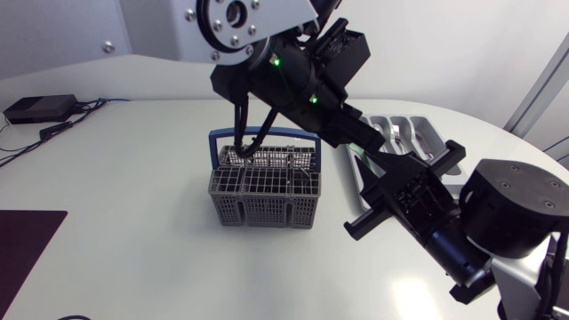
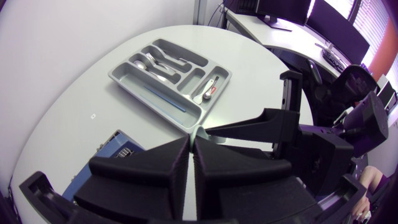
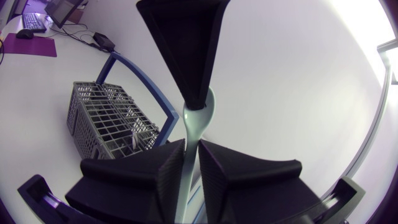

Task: Unload the cutlery basket into the drawer organizer.

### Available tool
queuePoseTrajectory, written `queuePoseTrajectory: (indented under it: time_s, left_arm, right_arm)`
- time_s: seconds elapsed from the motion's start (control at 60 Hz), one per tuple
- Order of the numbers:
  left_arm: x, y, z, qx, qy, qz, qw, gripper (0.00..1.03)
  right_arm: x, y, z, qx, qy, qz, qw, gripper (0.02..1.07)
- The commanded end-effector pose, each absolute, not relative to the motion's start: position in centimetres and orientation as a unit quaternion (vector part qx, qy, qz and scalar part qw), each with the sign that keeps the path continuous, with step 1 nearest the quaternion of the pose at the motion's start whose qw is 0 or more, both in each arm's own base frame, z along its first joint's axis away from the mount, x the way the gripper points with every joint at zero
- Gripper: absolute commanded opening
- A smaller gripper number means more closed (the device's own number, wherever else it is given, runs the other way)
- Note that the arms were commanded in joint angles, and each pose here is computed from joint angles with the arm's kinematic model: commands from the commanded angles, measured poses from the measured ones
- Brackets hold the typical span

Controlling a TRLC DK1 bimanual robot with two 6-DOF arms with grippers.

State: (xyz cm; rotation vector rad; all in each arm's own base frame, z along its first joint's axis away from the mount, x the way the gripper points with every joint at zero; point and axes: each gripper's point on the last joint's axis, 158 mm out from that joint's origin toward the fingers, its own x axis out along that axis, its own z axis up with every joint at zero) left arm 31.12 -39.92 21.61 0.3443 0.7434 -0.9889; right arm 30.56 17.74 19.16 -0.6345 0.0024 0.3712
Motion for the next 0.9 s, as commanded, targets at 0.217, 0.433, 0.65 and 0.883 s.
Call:
queuePoseTrajectory:
  time_s: [0.217,0.433,0.65,0.883]
  left_arm:
    - [31.0,-40.4,22.3,0.149,0.344,-0.463,0.803,0.09]
    - [32.6,-39.2,25.9,0.130,0.312,-0.452,0.825,0.70]
    - [36.4,-34.2,31.5,0.132,0.246,-0.417,0.865,0.91]
    - [36.1,-31.7,26.2,0.311,0.219,-0.455,0.805,0.91]
  right_arm:
    - [30.6,17.5,17.5,-0.315,0.020,0.184,0.931,0.10]
    - [30.2,17.2,17.5,-0.320,0.019,0.185,0.929,0.10]
    - [29.7,15.9,17.2,-0.326,0.032,0.200,0.923,0.10]
    - [30.1,12.6,16.5,-0.309,0.086,0.254,0.913,0.10]
